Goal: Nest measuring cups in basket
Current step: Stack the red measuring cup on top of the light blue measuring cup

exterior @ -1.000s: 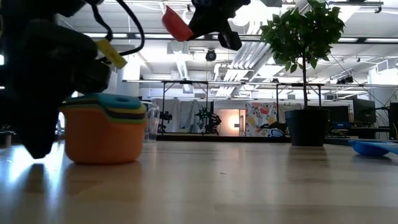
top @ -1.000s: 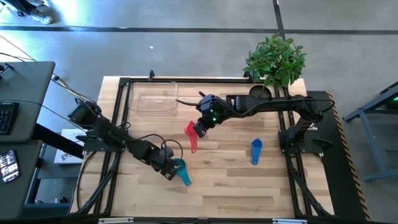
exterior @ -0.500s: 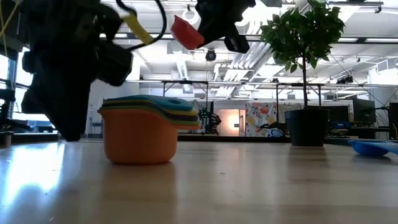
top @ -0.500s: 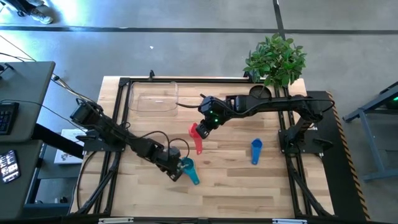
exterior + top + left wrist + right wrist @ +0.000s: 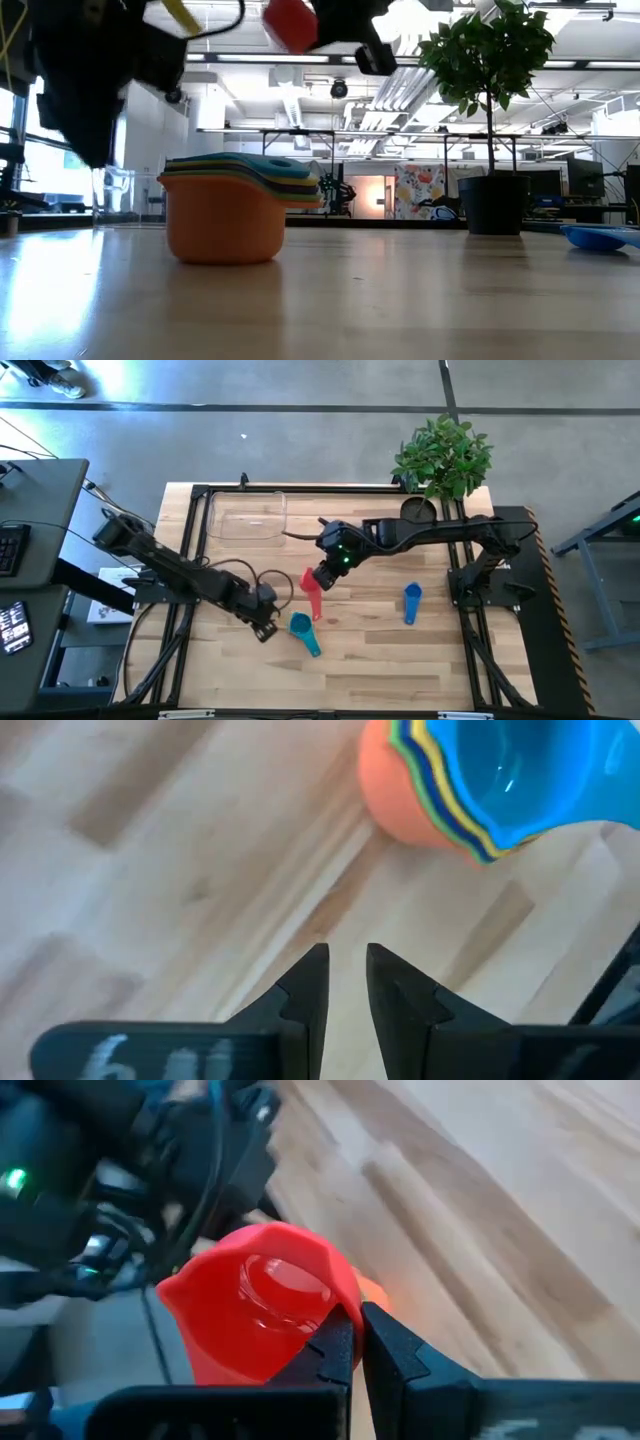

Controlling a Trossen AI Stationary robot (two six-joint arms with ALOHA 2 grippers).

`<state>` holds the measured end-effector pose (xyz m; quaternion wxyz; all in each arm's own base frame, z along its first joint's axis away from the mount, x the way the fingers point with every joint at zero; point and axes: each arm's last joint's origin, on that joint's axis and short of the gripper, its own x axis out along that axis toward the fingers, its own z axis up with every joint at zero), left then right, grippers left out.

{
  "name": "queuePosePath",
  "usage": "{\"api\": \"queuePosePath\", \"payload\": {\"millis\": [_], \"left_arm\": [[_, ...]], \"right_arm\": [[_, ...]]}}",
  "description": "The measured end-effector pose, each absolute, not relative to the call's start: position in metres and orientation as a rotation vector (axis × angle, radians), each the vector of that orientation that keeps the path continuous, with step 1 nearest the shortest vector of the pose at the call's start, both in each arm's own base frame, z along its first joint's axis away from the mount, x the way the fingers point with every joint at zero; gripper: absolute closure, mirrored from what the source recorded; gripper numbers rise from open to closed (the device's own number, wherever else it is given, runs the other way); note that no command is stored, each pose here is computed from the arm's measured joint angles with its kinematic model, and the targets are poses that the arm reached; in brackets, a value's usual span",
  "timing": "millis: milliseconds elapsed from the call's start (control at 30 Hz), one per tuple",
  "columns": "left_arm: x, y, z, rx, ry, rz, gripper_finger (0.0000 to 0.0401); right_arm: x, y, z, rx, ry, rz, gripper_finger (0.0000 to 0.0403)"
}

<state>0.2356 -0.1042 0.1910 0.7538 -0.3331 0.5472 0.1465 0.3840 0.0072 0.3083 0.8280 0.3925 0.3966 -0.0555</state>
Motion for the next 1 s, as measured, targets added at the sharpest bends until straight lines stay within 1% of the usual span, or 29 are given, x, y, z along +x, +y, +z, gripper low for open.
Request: {"api": "queuePosePath", "payload": {"millis": [267, 467, 533, 600, 667, 767, 1000], "left_arm": [[0.215, -0.088, 0.231, -0.68, 1.028, 0.284, 0.0339], [0.202, -0.074, 0.26, -0.667, 0.867, 0.24, 0.0339], [0.194, -0.067, 0.266, -0.654, 0.842, 0.25, 0.0339], [0.192, -0.062, 0.275, -0.66, 0.778, 0.241, 0.0339], [0.184, -0.057, 0.277, -0.656, 0.766, 0.268, 0.0339], [0.182, -0.051, 0.285, -0.673, 0.701, 0.286, 0.0339], [0.175, -0.04, 0.287, -0.691, 0.691, 0.337, 0.0339]], "right_arm": [[0.4, 0.024, 0.314, 0.876, 0.704, -0.009, 0.0402], [0.405, 0.022, 0.316, 0.876, 0.66, 0.007, 0.0402], [0.41, 0.022, 0.316, 0.865, 0.624, 0.029, 0.0402], [0.411, 0.022, 0.312, 0.86, 0.64, 0.025, 0.0402], [0.415, 0.023, 0.306, 0.862, 0.649, 0.031, 0.0402], [0.417, 0.025, 0.293, 0.869, 0.719, 0.03, 0.0402], [0.424, 0.031, 0.263, 0.862, 0.868, 0.052, 0.0402]]}}
